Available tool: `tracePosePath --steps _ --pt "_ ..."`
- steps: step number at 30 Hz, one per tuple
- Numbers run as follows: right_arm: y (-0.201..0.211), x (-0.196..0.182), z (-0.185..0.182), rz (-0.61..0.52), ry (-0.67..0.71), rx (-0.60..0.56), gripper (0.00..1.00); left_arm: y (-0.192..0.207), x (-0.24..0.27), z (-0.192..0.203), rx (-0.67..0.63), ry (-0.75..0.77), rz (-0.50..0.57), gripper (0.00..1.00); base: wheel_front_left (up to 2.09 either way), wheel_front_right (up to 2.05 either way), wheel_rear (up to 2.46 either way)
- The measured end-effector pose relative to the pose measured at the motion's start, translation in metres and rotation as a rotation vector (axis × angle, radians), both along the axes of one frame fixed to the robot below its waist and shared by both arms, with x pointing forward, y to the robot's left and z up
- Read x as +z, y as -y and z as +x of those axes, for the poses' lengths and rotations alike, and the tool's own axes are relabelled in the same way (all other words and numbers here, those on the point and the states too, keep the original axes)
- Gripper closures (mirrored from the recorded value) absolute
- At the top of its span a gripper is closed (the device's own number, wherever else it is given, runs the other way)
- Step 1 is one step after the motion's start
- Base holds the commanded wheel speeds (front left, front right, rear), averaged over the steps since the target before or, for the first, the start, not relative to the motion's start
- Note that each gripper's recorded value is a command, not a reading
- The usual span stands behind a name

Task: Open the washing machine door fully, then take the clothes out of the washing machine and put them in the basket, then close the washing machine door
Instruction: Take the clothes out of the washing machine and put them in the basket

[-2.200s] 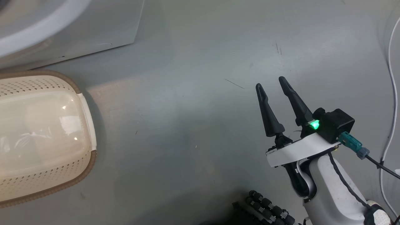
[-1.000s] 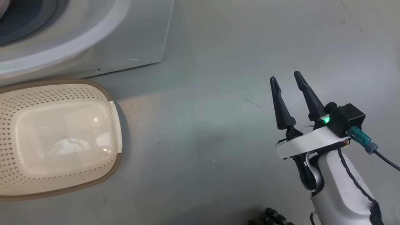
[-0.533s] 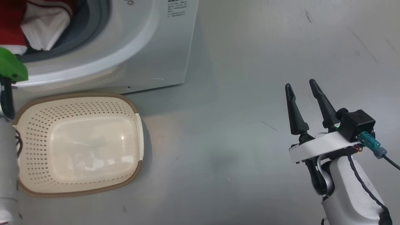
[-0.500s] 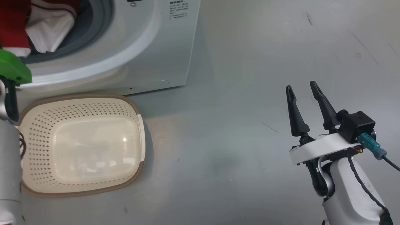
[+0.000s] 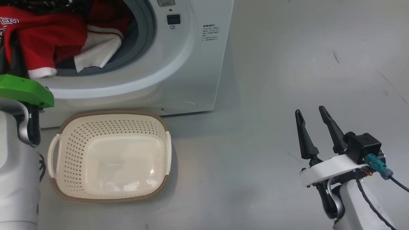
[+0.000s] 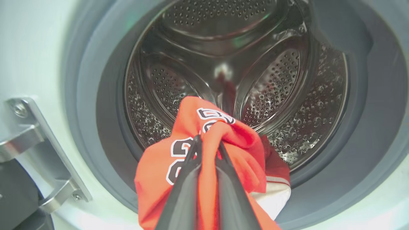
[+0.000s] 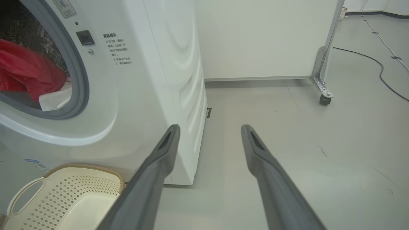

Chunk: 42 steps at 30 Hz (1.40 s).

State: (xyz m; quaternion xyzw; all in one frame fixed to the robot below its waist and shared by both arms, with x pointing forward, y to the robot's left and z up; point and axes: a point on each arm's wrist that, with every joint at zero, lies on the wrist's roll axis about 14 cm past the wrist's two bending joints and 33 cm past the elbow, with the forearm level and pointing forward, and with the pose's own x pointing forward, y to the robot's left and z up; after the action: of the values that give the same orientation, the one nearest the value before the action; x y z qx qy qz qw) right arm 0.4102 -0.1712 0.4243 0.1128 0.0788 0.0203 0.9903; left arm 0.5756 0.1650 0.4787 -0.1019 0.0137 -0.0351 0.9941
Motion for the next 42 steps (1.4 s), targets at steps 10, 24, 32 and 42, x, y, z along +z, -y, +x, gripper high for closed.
tracePosePath --steps 10,24,32,42 --pt "-0.013 0.013 -0.003 0.016 0.034 0.034 0.00 -0.006 0.063 -0.018 -0.016 0.168 0.017 1.00 0.00 0.00 0.00" --pt "-0.021 0.022 -0.004 0.023 0.063 0.055 0.00 -0.006 0.125 -0.047 -0.016 0.368 -0.020 1.00 0.00 0.00 0.00" --pt "-0.024 0.024 -0.003 0.022 0.068 0.062 0.00 0.001 0.097 -0.060 -0.038 0.304 -0.008 1.00 0.00 0.00 0.00" --pt "-0.027 0.012 -0.001 0.021 0.041 0.077 0.00 0.017 0.032 -0.076 -0.099 0.143 0.020 1.00 0.00 0.00 0.00"
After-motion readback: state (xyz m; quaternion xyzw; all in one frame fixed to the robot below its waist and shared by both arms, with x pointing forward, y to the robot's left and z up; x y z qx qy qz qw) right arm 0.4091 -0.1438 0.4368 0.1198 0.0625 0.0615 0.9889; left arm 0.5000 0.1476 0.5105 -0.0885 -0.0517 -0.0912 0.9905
